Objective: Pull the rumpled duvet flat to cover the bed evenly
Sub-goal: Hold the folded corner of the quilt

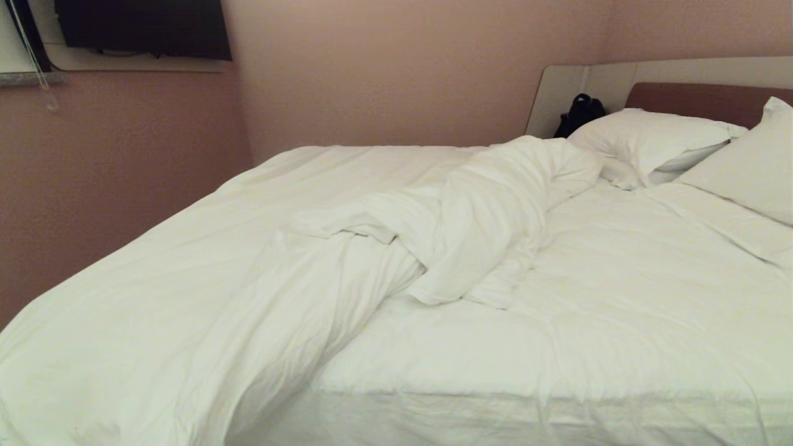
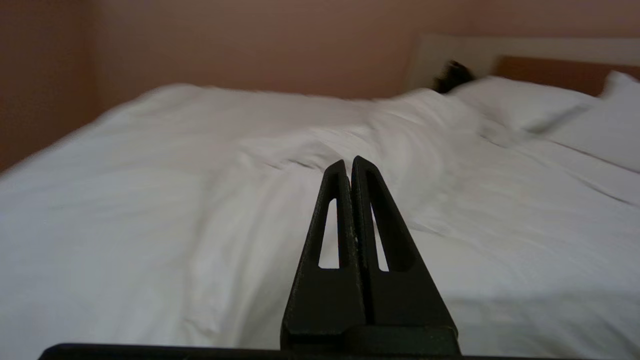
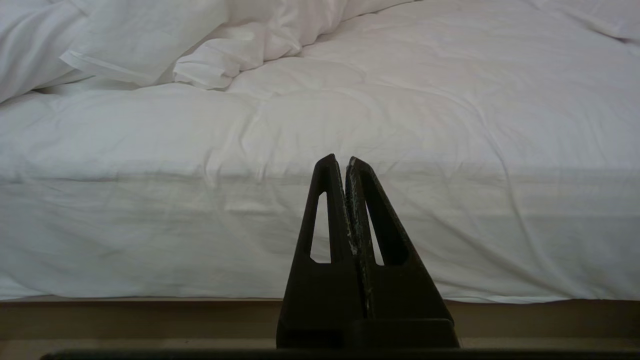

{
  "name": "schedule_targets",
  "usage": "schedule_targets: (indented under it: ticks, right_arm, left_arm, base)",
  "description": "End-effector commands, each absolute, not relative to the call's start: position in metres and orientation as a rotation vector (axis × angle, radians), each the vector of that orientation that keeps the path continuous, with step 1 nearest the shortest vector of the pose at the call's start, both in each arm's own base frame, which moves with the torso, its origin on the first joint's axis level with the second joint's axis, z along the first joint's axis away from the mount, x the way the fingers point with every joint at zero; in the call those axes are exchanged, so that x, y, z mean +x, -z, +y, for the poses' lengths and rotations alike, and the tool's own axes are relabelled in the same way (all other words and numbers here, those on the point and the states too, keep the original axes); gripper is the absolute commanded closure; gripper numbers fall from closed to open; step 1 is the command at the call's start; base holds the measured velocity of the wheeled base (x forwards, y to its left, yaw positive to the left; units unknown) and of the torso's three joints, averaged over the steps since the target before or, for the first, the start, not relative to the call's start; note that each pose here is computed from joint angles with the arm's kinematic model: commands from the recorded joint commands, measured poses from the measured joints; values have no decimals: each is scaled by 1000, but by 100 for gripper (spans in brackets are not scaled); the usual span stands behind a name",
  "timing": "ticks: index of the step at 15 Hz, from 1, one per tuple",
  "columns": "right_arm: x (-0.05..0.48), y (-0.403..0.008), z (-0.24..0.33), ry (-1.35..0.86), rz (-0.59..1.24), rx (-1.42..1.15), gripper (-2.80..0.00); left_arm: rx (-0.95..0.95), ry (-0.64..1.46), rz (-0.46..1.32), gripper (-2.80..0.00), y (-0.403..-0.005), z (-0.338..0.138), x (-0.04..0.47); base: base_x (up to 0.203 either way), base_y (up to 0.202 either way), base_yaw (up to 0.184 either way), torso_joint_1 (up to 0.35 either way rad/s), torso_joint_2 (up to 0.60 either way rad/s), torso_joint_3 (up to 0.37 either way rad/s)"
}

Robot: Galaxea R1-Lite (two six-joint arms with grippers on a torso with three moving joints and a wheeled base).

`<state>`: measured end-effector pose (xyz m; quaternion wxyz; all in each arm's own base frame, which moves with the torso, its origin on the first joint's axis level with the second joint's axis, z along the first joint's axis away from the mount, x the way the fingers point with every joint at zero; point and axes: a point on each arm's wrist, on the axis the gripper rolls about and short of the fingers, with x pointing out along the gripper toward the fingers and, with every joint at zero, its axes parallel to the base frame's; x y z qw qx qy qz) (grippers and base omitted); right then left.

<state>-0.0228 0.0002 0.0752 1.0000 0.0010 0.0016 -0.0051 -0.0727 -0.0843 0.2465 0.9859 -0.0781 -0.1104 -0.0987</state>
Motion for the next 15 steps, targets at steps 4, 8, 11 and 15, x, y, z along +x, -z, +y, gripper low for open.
schedule_targets:
  ticks: [4, 8, 11, 15]
  right_arm:
    - [-23, -75, 0, 11, 3, 2, 0]
    - [-23, -75, 0, 11, 3, 2, 0]
    - [-23, -75, 0, 11, 3, 2, 0]
    - [-23, -75, 0, 11, 3, 2, 0]
  left_arm:
    - [6, -140, -309, 0, -217, -96, -67]
    - [-12, -202, -299, 0, -215, -86, -66]
    - [-68, -200, -244, 0, -214, -69, -73]
    - [-45, -334, -156, 0, -204, -57, -68]
  base:
    - [0, 0, 0, 0, 0, 0]
    - [0, 0, 0, 0, 0, 0]
    - [0, 0, 0, 0, 0, 0]
    - [0, 0, 0, 0, 0, 0]
